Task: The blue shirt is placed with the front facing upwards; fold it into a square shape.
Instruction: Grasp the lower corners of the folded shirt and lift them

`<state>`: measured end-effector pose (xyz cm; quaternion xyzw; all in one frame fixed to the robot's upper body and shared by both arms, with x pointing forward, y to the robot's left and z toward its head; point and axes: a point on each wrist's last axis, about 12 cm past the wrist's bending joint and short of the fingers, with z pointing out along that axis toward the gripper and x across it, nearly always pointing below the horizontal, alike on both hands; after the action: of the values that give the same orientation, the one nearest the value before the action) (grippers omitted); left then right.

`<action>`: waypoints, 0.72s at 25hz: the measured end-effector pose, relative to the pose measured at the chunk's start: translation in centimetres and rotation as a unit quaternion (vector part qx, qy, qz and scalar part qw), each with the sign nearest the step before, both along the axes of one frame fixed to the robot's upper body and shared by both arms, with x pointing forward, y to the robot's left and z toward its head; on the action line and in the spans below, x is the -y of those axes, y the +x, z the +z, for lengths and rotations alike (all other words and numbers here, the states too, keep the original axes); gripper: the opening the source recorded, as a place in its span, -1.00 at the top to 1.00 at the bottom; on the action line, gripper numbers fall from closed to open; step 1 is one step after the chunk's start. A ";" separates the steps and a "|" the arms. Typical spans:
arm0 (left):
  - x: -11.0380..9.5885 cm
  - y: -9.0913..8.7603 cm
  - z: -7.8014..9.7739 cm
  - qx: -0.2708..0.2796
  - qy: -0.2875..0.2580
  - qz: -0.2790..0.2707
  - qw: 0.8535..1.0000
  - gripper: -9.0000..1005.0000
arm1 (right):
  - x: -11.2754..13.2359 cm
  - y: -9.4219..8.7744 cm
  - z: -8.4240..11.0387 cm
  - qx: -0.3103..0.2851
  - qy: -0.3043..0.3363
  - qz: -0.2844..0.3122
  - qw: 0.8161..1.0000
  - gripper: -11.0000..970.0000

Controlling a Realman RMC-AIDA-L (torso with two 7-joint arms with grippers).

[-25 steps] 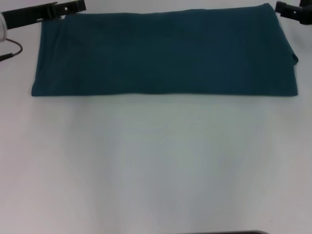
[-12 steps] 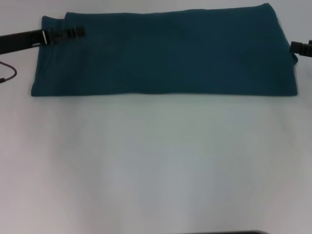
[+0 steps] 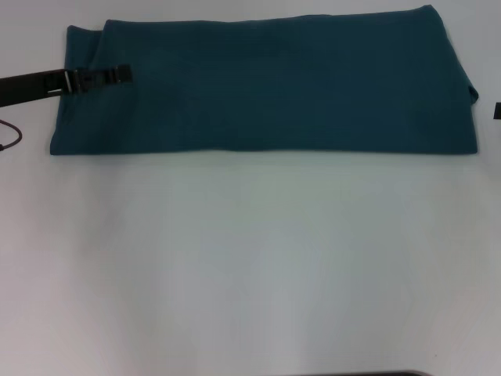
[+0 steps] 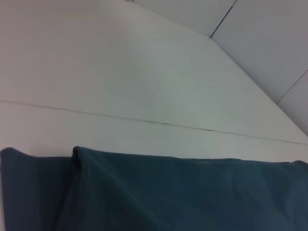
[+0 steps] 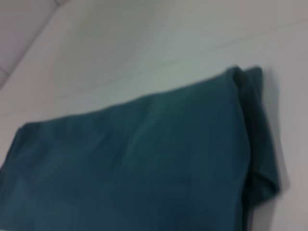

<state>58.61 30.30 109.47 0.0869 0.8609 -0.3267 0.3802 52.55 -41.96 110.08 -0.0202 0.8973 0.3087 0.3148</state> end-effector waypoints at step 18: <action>-0.4 0.0 -0.2 0.003 0.009 0.013 1.000 -0.91 | -2.6 0.6 -2.6 -0.037 0.008 0.006 0.999 -0.70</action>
<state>58.62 30.67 109.23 0.0803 0.8635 -0.3142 0.3862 53.19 -39.32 107.52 -0.0110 0.9056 0.3186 0.2797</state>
